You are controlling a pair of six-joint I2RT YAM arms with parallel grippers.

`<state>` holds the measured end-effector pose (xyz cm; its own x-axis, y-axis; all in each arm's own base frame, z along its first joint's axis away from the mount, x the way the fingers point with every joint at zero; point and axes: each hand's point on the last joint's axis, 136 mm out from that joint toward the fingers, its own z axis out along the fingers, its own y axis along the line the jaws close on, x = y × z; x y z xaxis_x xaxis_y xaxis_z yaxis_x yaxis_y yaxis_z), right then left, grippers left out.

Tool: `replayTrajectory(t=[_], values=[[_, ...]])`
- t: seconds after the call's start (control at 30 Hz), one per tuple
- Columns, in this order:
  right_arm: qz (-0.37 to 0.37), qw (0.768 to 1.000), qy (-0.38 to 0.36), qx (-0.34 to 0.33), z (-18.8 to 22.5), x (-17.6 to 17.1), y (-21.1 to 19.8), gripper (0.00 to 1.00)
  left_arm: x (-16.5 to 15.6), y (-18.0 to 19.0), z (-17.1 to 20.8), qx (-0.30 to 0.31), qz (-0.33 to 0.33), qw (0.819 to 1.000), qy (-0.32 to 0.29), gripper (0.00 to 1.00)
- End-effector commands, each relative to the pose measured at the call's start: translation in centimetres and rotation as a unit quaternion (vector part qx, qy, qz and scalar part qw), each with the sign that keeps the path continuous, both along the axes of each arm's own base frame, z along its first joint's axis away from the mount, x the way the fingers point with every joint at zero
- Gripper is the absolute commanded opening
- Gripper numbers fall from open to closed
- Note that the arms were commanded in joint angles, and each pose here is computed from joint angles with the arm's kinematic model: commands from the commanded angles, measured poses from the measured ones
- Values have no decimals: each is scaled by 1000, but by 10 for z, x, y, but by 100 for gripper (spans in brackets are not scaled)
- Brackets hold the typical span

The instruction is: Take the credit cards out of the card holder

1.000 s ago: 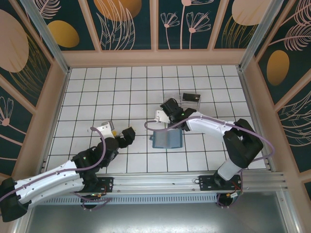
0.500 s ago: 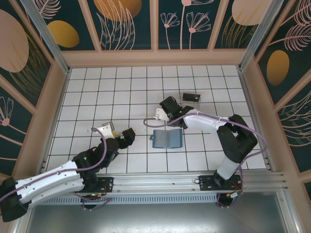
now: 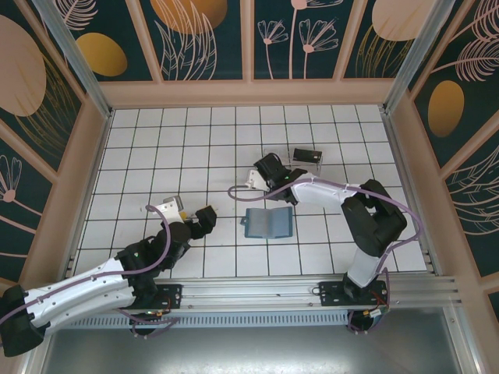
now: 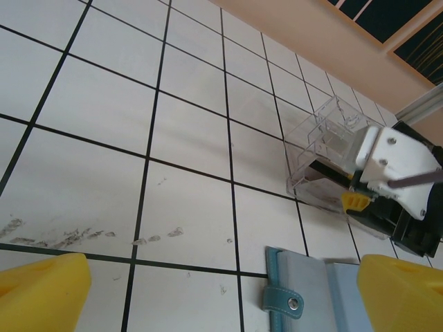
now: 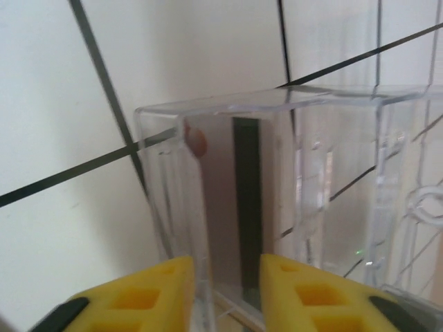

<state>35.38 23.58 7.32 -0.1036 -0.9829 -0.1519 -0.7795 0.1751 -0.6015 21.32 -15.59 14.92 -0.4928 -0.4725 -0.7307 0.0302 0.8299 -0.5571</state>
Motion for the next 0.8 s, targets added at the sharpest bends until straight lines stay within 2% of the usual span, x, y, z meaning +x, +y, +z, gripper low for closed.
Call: replayTrajectory(t=[0.0,0.03,0.1,0.27,0.6,0.77], values=[[-18,999,-33,16,20,15,3,37,1,5,-5,1,10,1000,0,99],[-18,999,-33,16,19,14,3,39,1,5,-4,0,10,1000,-1,99],[-18,999,-34,12,16,13,0,52,1,5,-5,1,10,1000,-1,99],[-21,999,-28,13,10,11,-1,53,1,4,-6,2,8,1000,0,99],[-65,995,-77,-1,13,36,-12,53,0,5,-6,2,9,1000,2,99],[-75,994,-74,12,14,38,-11,52,0,5,-7,2,9,1000,3,99]])
